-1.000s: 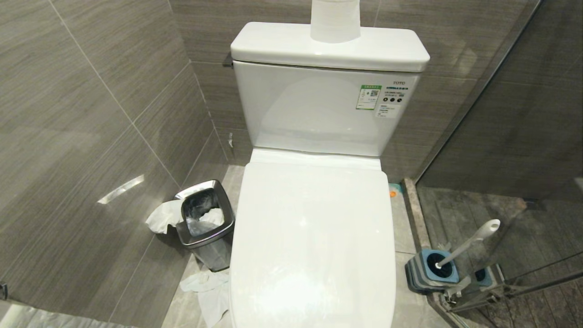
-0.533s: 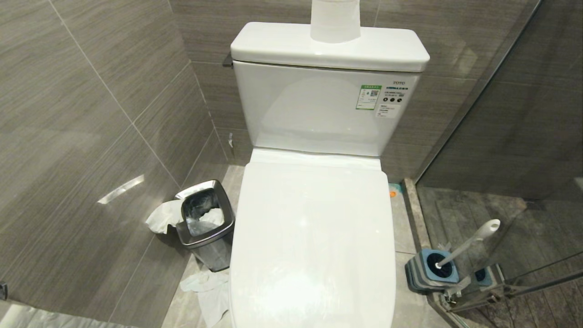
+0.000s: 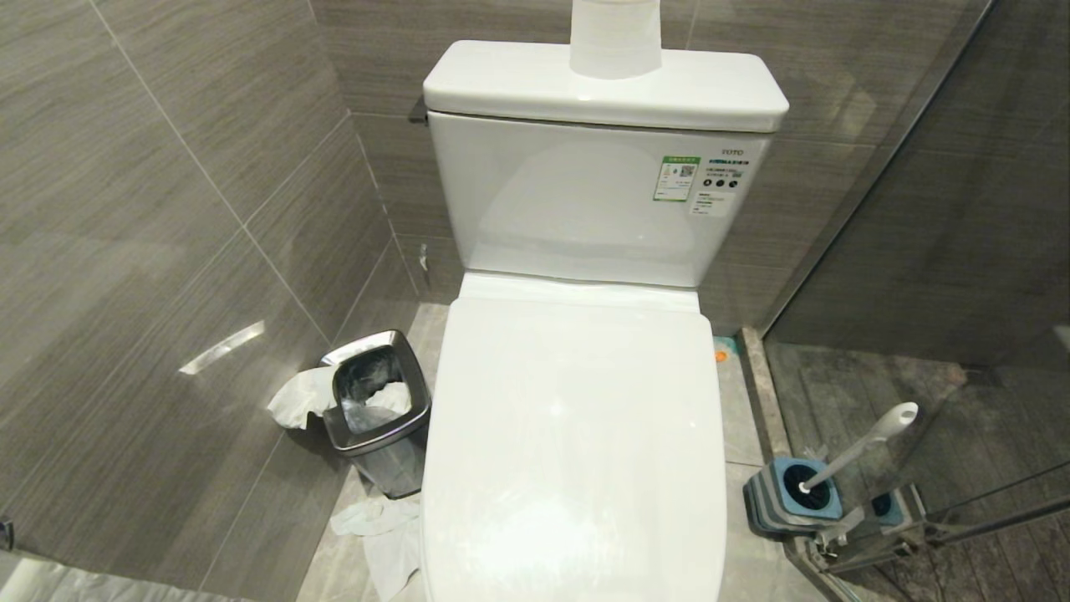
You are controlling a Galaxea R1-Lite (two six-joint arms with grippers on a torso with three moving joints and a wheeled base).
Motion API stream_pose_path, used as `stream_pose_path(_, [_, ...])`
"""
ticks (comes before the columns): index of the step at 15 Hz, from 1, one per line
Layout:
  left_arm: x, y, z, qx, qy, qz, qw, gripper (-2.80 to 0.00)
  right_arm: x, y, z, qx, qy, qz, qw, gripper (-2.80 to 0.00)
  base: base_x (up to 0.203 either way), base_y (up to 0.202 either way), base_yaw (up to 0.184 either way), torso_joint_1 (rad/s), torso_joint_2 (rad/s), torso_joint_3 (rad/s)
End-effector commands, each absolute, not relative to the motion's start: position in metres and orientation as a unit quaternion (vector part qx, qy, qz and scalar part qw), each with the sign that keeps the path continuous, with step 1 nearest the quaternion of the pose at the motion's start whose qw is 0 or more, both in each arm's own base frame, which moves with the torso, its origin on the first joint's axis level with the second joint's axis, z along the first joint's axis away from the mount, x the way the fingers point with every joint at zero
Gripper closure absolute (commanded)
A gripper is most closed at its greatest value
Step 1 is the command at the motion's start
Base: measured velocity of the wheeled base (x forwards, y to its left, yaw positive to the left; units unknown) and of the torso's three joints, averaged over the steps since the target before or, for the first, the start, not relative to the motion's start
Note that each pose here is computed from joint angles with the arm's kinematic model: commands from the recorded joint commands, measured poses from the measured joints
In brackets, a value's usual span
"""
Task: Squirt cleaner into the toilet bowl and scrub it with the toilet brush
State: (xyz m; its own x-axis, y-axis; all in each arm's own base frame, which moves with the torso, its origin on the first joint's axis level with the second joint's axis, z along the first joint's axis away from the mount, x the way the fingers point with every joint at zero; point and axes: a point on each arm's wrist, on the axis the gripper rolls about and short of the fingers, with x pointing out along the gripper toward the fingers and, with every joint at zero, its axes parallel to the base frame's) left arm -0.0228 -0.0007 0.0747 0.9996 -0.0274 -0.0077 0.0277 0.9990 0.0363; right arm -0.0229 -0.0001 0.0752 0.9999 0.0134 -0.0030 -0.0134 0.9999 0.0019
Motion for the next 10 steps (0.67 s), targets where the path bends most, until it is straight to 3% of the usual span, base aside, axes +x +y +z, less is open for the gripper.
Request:
stream_pose_path(1, [-0.0227,-0.0007,0.0742,0.019,0.004,-0.014,1.0,0.0,-0.0229,-0.0001,0.0753,0.001,0.002,0.007,1.0,0.0,0.0,0.0,0.0,0.0,0.0,0.0])
stream_pose_path(10, [-0.0226,-0.0007,0.0739,0.019,0.005,-0.014,1.0,0.0,-0.0228,-0.0001,0.075,0.001,0.002,0.007,1.0,0.0,0.0,0.0,0.0,0.0,0.0,0.0])
